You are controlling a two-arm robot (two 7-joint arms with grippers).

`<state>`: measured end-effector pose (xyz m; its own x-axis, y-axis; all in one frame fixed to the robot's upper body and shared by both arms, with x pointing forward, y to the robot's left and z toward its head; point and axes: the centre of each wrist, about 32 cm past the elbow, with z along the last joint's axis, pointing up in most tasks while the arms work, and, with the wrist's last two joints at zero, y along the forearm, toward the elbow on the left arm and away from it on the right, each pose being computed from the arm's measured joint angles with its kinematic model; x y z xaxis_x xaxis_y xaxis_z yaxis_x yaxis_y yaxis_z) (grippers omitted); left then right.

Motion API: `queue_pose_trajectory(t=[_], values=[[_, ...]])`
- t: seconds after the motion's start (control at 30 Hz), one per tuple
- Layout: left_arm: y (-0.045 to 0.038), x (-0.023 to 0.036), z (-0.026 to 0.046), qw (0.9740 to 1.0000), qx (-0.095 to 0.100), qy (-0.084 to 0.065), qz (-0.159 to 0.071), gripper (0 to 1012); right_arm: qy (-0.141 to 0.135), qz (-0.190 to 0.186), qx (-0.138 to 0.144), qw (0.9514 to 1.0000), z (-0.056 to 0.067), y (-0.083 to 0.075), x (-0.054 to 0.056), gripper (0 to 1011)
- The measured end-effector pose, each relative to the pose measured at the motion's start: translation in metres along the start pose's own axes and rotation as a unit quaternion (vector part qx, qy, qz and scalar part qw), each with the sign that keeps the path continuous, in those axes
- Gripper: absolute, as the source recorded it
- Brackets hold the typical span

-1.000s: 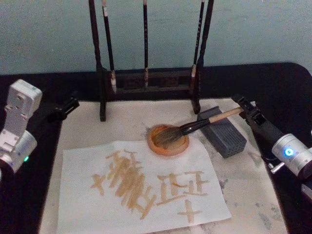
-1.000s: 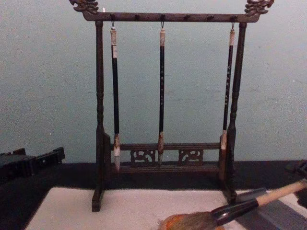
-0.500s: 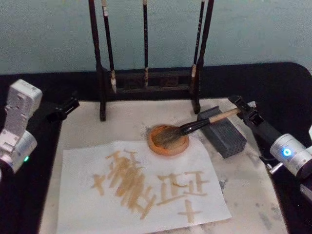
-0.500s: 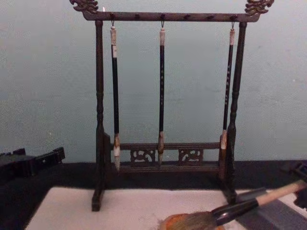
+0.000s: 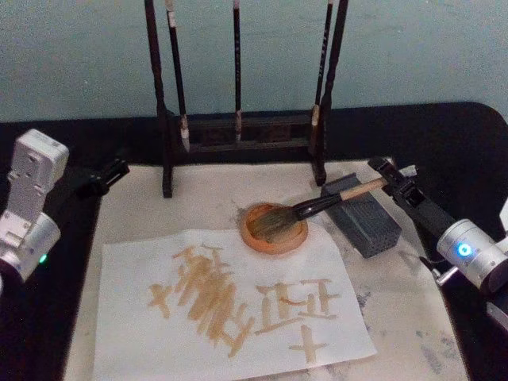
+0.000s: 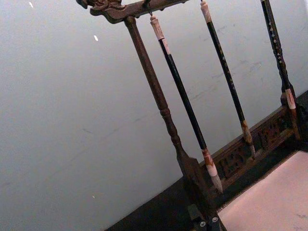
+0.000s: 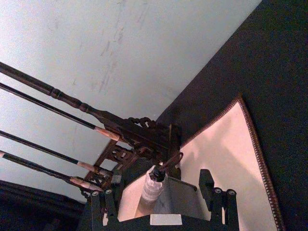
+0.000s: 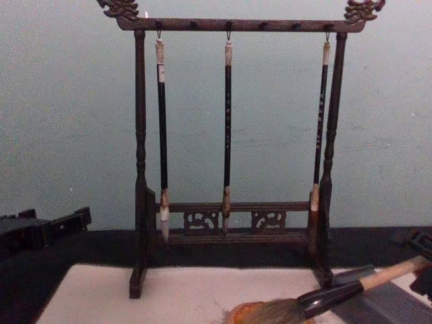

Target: Pick up the brush from the inkstone, write on the paper, then place the brush back to its original position.

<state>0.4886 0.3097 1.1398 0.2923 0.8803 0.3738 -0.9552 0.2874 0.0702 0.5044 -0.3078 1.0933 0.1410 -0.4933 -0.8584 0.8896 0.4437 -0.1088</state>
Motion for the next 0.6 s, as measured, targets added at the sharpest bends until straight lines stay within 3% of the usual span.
queue_pose_trajectory(t=[0.5,0.6], values=[[0.0000,0.0000,0.0000,1.0000,0.000,0.000,0.000,1002,-0.004,-0.001,0.000,1.0000,0.0004,-0.0003,-0.0013,1008],[0.0000,0.0000,0.0000,1.0000,0.000,0.000,0.000,1002,-0.003,-0.001,0.000,1.0000,0.0002,-0.0004,-0.0012,951]])
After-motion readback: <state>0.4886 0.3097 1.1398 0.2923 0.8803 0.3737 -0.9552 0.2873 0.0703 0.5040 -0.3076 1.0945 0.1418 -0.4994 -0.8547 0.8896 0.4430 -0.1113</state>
